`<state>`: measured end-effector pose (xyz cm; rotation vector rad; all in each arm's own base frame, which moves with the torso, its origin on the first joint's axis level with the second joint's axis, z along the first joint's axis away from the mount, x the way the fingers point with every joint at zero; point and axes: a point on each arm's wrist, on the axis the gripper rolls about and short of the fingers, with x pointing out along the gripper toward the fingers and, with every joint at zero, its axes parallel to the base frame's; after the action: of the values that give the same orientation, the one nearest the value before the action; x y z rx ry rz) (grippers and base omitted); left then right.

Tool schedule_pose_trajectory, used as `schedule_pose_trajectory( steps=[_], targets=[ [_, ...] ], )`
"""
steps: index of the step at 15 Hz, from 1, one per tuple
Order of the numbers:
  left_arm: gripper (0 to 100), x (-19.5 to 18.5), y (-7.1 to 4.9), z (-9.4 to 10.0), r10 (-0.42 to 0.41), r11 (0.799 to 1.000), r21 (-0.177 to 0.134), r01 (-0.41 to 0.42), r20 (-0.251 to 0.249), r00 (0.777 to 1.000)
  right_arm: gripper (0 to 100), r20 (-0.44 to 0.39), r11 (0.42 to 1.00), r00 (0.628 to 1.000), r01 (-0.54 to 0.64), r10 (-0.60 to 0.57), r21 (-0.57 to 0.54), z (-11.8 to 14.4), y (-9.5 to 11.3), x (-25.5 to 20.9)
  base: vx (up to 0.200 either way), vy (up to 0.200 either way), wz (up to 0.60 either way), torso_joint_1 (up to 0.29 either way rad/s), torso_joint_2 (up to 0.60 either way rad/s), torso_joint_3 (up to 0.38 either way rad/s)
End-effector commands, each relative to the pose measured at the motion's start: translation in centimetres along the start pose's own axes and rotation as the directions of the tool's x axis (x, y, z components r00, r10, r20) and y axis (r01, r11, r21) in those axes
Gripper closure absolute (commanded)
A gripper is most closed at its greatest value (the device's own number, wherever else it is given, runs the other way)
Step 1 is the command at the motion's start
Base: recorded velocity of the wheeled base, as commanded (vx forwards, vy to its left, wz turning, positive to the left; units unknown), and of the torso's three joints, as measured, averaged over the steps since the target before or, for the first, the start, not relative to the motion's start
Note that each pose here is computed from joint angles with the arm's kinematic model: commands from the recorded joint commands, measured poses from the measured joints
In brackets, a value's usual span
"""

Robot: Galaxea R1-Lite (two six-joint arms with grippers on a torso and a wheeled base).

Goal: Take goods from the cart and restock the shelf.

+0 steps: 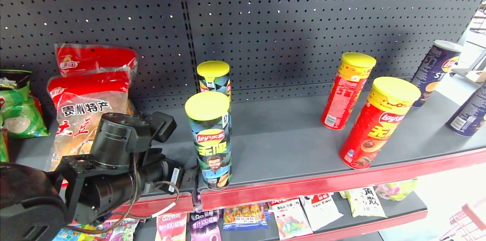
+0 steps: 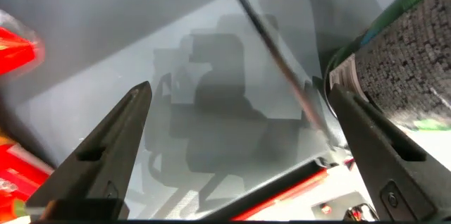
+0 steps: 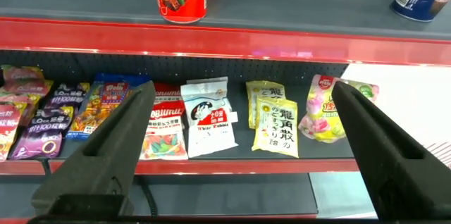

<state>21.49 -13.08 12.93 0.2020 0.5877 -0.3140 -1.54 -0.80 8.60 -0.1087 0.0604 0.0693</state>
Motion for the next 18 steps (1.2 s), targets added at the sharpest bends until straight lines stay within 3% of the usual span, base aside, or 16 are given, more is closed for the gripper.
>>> schedule_pose_trajectory(
  steps=[1,7,10,11,15,16,17,18],
  targets=[
    [0,0.0,0.0,0.0,0.000,1.000,0.000,0.000,0.002,1.000,0,0.002,1.000,1.000,0.001,-0.001,0.000,0.0,0.0,0.0,0.000,0.000,0.00,0.000,0.00,0.000],
    [0,-0.7,0.5,-0.6,0.033,0.999,-0.008,-0.033,-0.004,0.999,0,0.002,1.000,1.000,0.002,-0.002,0.000,0.0,0.0,0.0,0.000,0.000,0.00,0.000,0.00,0.000],
    [0,-3.6,2.7,-0.5,0.101,0.994,-0.056,-0.098,0.060,0.993,0,0.004,1.000,1.000,-0.002,0.002,-0.001,0.1,0.0,0.0,0.000,0.000,0.00,0.000,0.00,0.000],
    [0,-7.0,4.2,-0.5,0.150,0.987,-0.071,-0.144,0.086,0.985,0,0.002,1.000,1.000,-0.001,0.001,-0.001,0.3,0.0,0.0,0.000,0.000,0.00,0.000,0.00,0.000],
    [0,-16.4,5.4,-4.8,0.167,0.984,-0.093,-0.154,0.143,0.976,0,0.023,0.997,0.997,-0.074,0.074,0.000,0.0,0.1,-0.1,0.000,0.000,0.00,0.000,0.00,0.000],
    [0,-18.4,5.6,-6.3,0.185,0.979,-0.117,-0.165,0.187,0.965,0,0.023,0.997,0.997,-0.073,0.073,-0.002,0.3,0.1,-0.1,0.000,0.000,0.00,0.000,0.00,0.000],
    [0,-20.5,5.9,-8.6,0.241,0.964,-0.162,-0.213,0.180,0.954,0,-0.005,0.999,0.999,-0.032,0.032,-0.003,1.0,0.0,0.1,0.000,0.000,0.00,0.000,0.00,0.000],
    [0,-21.6,5.9,-10.5,0.295,0.943,-0.201,-0.265,0.132,0.946,0,-0.021,1.000,1.000,0.015,-0.015,0.000,1.2,0.1,0.2,0.000,0.000,0.00,0.000,0.00,0.000]
  ],
)
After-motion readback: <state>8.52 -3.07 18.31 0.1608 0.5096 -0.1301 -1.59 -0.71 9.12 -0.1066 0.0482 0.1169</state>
